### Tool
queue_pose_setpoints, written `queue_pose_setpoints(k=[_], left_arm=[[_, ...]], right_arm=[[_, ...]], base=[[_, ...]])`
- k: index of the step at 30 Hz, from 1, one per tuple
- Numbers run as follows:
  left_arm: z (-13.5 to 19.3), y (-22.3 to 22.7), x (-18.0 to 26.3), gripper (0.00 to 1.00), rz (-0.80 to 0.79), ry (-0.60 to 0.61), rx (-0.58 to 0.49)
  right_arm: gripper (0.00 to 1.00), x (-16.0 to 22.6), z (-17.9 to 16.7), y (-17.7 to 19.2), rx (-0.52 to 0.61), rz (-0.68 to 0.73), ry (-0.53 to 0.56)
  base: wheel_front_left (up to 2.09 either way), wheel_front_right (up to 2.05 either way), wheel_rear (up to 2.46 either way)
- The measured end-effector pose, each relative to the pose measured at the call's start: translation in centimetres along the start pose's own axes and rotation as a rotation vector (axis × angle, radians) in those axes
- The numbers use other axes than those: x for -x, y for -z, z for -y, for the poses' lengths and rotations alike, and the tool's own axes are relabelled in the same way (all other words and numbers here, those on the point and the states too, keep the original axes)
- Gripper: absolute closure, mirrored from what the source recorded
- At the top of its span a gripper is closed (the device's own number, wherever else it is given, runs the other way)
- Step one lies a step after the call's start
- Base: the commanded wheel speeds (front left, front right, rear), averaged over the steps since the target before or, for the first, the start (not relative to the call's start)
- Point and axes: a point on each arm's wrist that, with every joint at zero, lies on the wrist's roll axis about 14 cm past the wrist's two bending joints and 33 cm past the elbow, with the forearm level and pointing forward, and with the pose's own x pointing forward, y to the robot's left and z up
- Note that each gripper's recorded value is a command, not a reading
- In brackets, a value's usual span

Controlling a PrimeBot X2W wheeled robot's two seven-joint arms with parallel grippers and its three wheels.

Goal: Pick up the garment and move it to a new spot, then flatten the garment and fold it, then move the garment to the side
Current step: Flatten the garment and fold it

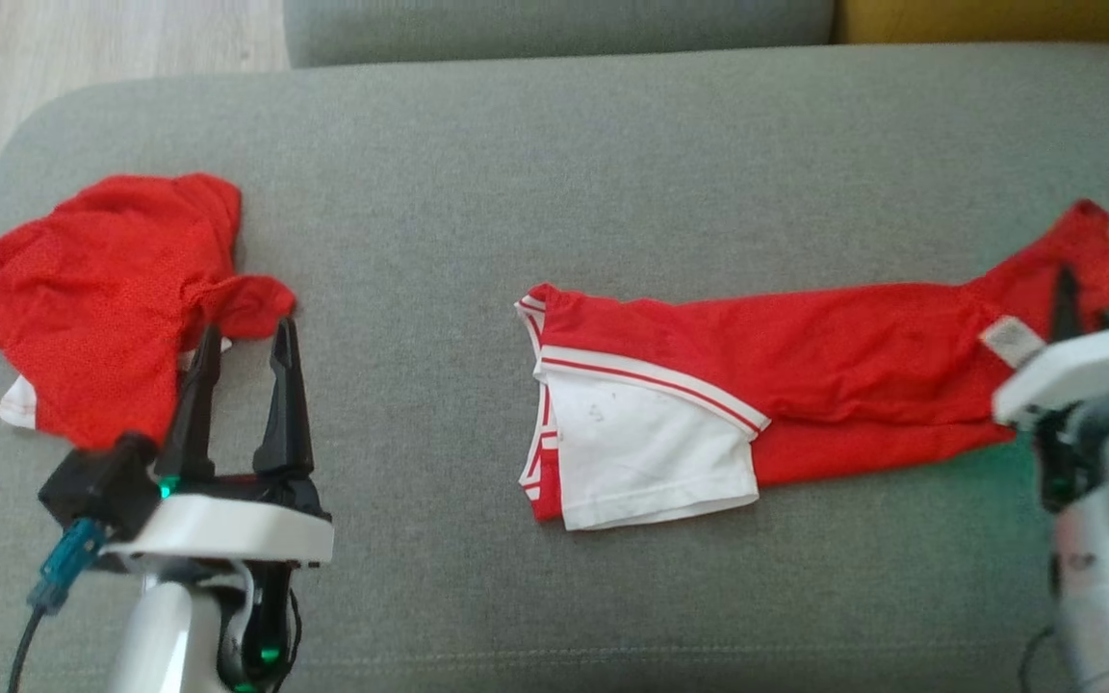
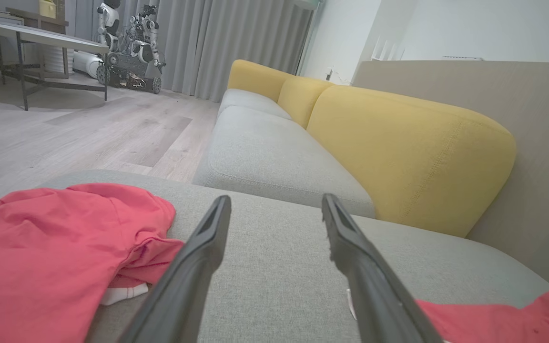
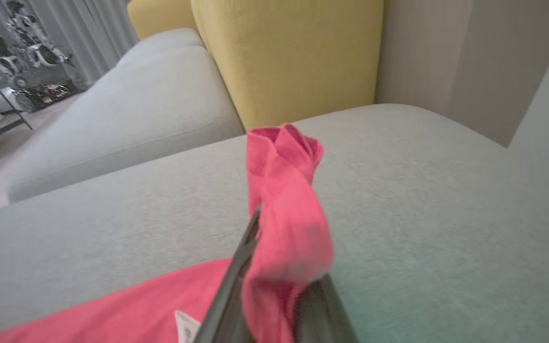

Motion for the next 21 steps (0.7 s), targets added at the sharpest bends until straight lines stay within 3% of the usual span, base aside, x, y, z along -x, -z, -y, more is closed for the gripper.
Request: queue_pose_setpoints(k=[8, 21], left_arm=[[0.6, -0.9, 0.3, 0.0, 0.023, 0.01, 0.016], [-0.2, -0.9, 1.1, 0.0, 0.021, -0.023, 0.026]], right_arm=[[1.0, 1.5, -7.0, -2.9, -0.047, 0.076, -0.187], [1.0, 6.7, -18.9, -2.4, -0.135, 0.041, -0.57]], base=[[0.0, 0.0, 0.0], [0.0, 0.0, 0.0]])
